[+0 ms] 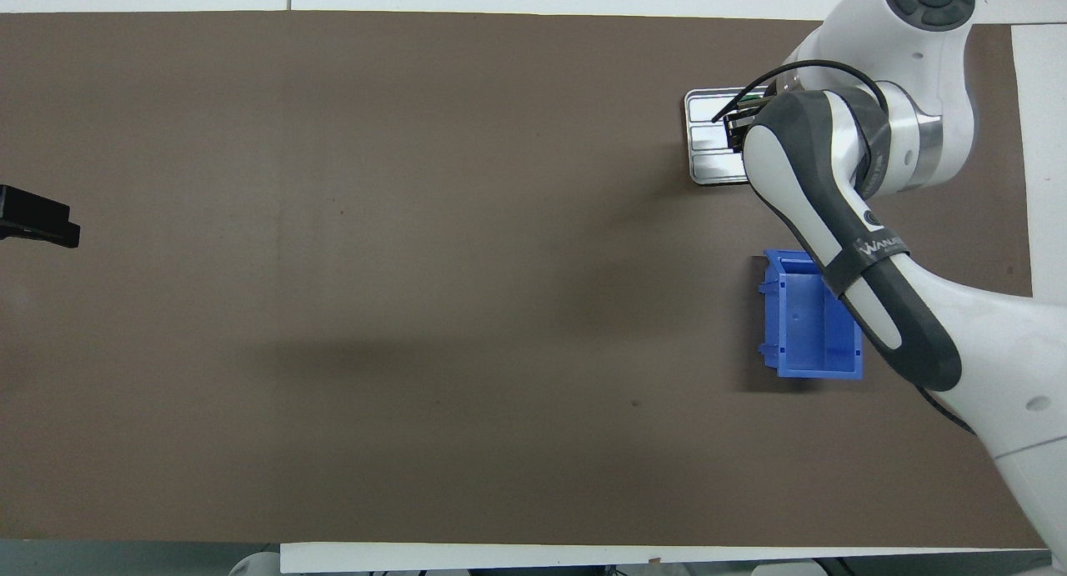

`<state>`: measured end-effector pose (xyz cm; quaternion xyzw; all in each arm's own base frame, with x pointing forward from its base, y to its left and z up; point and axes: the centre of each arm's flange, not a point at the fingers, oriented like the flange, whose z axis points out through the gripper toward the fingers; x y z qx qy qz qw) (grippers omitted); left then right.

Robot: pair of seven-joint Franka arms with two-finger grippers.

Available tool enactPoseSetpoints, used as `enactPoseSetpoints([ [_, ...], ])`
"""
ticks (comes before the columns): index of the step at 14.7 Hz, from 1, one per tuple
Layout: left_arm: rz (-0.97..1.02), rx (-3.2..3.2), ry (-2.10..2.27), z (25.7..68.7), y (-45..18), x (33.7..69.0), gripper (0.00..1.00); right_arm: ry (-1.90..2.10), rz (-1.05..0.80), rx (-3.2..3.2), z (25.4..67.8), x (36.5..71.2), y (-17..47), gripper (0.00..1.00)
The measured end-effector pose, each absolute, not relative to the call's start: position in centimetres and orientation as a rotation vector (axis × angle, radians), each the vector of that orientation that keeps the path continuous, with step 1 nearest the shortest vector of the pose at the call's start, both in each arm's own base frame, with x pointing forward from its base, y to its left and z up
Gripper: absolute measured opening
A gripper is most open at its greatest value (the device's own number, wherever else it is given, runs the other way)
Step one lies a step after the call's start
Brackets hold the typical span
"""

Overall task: Place and press button with both arms
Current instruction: 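Lift the part and carry it toward the table center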

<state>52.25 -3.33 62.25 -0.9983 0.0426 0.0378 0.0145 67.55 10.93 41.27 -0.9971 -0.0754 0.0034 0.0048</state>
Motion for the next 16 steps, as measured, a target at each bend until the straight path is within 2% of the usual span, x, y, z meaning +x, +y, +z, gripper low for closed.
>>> enactPoseSetpoints([
  [3,0.12,-3.107,0.132,62.2,-3.3,52.2,1.0,-0.119,0.073,-3.141,44.8,64.7,16.0,0.41],
  [5,0.127,-3.107,0.132,62.0,-3.3,52.2,1.0,0.02,0.098,-3.152,45.5,62.8,20.6,0.41],
  [11,0.132,-3.107,0.128,61.8,-3.2,52.2,1.0,0.449,0.107,-3.15,45.1,56.3,34.3,0.41],
  [14,0.131,-3.107,0.128,61.9,-3.2,52.2,1.0,0.683,0.114,-3.131,44.0,53.3,39.0,0.41],
  [16,0.131,-3.107,0.128,61.8,-3.2,52.2,1.0,0.912,0.104,-3.076,42.3,52.5,41.0,0.41],
])
